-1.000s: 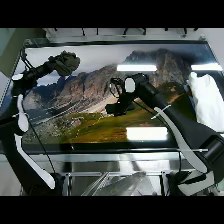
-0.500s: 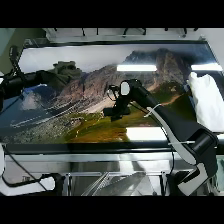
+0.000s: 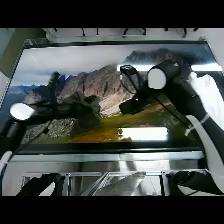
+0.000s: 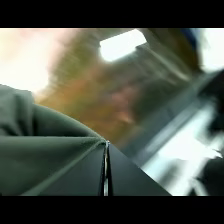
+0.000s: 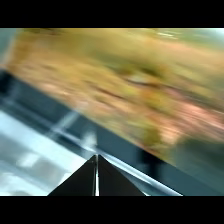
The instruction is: Fold the shirts.
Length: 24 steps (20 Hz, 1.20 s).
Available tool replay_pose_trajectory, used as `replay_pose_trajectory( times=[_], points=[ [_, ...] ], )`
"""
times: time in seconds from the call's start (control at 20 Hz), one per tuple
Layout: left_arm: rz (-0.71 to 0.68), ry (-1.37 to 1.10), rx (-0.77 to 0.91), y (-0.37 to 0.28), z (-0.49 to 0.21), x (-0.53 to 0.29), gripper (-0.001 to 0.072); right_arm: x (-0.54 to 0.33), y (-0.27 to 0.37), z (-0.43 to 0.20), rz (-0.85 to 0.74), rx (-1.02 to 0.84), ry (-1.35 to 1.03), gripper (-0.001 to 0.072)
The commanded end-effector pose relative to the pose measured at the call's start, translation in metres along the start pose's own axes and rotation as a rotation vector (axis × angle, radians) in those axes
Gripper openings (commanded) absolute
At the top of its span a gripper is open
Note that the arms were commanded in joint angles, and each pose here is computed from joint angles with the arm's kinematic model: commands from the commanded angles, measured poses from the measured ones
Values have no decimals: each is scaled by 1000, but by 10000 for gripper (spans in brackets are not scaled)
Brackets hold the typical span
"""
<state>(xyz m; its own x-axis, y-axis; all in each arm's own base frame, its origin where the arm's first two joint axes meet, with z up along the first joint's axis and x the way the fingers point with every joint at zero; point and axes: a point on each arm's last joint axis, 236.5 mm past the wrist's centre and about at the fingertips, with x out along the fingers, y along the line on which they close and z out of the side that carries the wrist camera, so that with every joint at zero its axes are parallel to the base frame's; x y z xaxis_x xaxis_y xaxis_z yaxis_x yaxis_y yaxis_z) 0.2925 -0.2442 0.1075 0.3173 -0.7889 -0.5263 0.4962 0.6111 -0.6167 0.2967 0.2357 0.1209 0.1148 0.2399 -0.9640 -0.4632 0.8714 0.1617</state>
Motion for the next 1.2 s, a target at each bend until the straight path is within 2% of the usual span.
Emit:
replay_pose_trajectory(
  times=[0.0, 0.1, 0.2, 0.25, 0.3, 0.35, 0.45, 0.5, 0.55, 0.6, 0.75, 0.85, 0.9, 1.0, 1.15],
  points=[
    [-52, 29, -67, -50, -48, 40, 12, -46, -68, -43, -281, -39, 21, 29],
    [-80, 79, -52, -71, -71, 62, 13, -44, -85, -78, -302, 34, 130, 30],
    [-108, 158, -29, -89, -89, 83, 16, -41, -94, -86, -296, 63, 112, 31],
    [-123, 202, -40, -97, -94, 88, 234, -44, -97, -77, -291, 81, 38, 33],
    [-133, 240, -70, -101, -94, 88, 582, -52, -96, -60, -268, 109, -82, 40],
    [-145, 279, -94, -103, -89, 83, 678, -61, -92, -47, -235, 131, -172, 54],
    [-154, 356, -76, -94, -78, 56, 678, -68, -91, -50, -191, 171, -192, 62],
    [-107, 389, -37, -78, -73, 36, 677, -67, -93, -59, -188, 194, -157, 144],
    [-34, 398, -4, -56, -69, 14, 677, -66, -93, -65, -192, 201, -133, 341],
    [69, 388, 15, -28, -65, -11, 676, -66, -93, -64, -191, 200, -135, 419],
    [432, 280, -53, 74, -66, -89, 659, -67, -76, -39, -114, 155, -228, 419],
    [531, 247, -164, 126, -85, -116, 659, -66, -59, -27, -41, 145, -272, 418],
    [535, 194, -248, 145, -85, -116, 659, -65, -56, -23, -23, 149, -284, 419],
    [431, 122, -335, 166, -78, -97, 659, -58, -46, -21, 11, 155, -272, 418],
    [348, 203, -449, 200, -92, -73, 659, -46, -39, -26, 31, 151, -216, 419]
  ],
)
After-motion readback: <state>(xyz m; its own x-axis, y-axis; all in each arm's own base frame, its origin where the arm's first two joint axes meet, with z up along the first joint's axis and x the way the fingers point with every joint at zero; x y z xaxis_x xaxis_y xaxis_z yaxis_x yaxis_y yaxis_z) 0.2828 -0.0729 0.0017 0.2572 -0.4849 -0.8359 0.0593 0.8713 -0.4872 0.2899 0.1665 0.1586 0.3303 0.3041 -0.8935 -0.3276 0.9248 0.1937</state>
